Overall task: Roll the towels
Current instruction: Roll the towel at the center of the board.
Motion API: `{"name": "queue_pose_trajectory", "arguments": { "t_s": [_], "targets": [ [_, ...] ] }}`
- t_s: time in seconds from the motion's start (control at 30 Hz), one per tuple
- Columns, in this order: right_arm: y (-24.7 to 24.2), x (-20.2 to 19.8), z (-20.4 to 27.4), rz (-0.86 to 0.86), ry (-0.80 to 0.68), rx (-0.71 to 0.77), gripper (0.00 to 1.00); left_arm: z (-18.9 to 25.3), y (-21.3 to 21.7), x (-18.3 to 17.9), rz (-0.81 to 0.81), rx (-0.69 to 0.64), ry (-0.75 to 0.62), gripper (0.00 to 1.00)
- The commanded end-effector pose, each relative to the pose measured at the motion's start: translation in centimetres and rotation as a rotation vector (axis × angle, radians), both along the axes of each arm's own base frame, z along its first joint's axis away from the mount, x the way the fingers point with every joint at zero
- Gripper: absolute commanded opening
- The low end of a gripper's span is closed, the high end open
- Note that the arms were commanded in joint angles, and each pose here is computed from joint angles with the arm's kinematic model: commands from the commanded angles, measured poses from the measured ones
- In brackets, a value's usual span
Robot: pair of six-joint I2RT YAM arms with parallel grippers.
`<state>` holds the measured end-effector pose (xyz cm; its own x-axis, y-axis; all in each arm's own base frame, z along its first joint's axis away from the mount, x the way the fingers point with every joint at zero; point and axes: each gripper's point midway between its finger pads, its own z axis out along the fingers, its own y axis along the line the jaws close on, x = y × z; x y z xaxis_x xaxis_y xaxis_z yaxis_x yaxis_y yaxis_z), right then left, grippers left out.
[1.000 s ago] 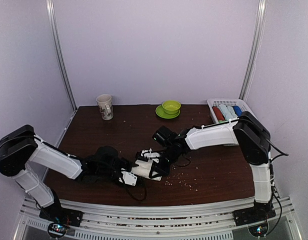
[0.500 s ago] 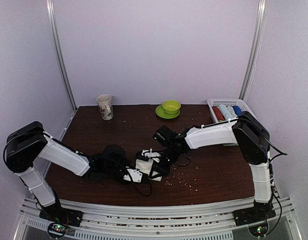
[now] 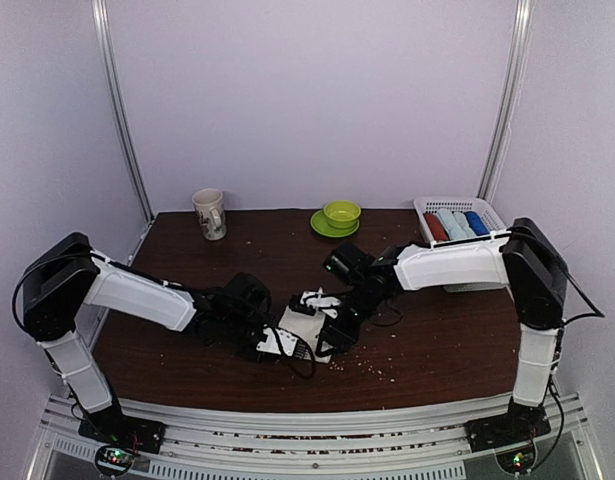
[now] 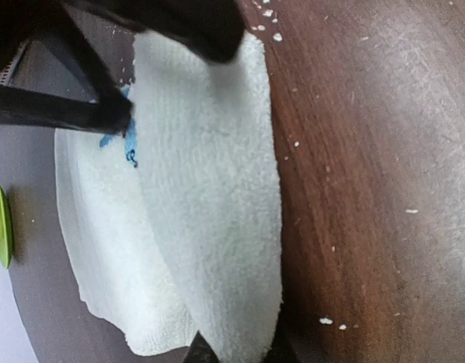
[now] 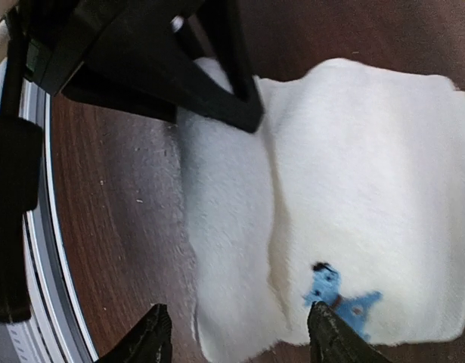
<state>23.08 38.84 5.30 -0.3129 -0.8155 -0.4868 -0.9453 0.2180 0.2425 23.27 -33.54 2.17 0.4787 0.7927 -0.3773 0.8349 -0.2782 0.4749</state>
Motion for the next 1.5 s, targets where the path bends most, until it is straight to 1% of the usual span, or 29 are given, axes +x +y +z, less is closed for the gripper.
{"name": "queue_pose_trajectory", "arguments": {
  "t_s": [0.0, 0.1, 0.3, 0.4, 0.5, 0.6, 0.77, 0.93, 1.03, 1.23, 1.3, 1.47],
  "targets": [
    [-2.7, 2.4, 4.2, -0.142, -0.16, -0.002, 0.66, -3.5, 2.8, -4.7, -0.01, 0.169, 0.282, 0.0],
    [-4.3, 3.0, 5.8, -0.231, -0.251, 0.023, 0.7, -2.9, 2.2, -4.9, -0.006, 0.175, 0.336, 0.0],
    [-8.5, 4.1, 8.3, -0.428, -0.434, 0.057, 0.74, -2.6, 1.6, -5.6, 0.005, 0.206, 0.461, 0.0],
    [-9.8, 3.3, 9.0, -0.449, -0.485, 0.074, 0.74, -3.1, 1.8, -5.8, 0.021, 0.243, 0.507, 0.0],
    [-10.2, 1.6, 8.7, -0.404, -0.508, 0.076, 0.74, -3.4, 1.8, -5.4, 0.044, 0.261, 0.543, 0.0],
    [-9.4, -1.1, 8.0, -0.295, -0.544, 0.094, 0.74, -3.4, 1.7, -4.9, 0.066, 0.27, 0.59, 0.0],
    [-7.5, -4.0, 6.8, -0.165, -0.616, 0.107, 0.73, -3.5, 1.3, -4.6, 0.079, 0.287, 0.664, 0.0],
    [-5.5, -5.8, 5.5, -0.064, -0.745, 0.057, 0.72, -4.0, 1.3, -4.1, 0.099, 0.325, 0.699, 0.0],
    [-4.2, -6.0, 4.8, -0.039, -0.803, 0.037, 0.72, -3.9, 1.1, -4.0, 0.101, 0.335, 0.708, 0.0],
    [-2.0, -5.1, 2.5, -0.026, -0.939, -0.099, 0.71, -3.8, 0.8, -4.1, 0.092, 0.352, 0.748, 0.0],
    [-1.1, -4.4, 2.5, -0.04, -0.983, -0.129, 0.71, -3.8, 0.8, -4.2, 0.089, 0.359, 0.757, 0.0],
    [0.6, -3.6, 1.6, -0.034, -1.04, -0.183, 0.72, -4.4, 0.9, -4.3, 0.084, 0.382, 0.776, 0.0]
  ]
}}
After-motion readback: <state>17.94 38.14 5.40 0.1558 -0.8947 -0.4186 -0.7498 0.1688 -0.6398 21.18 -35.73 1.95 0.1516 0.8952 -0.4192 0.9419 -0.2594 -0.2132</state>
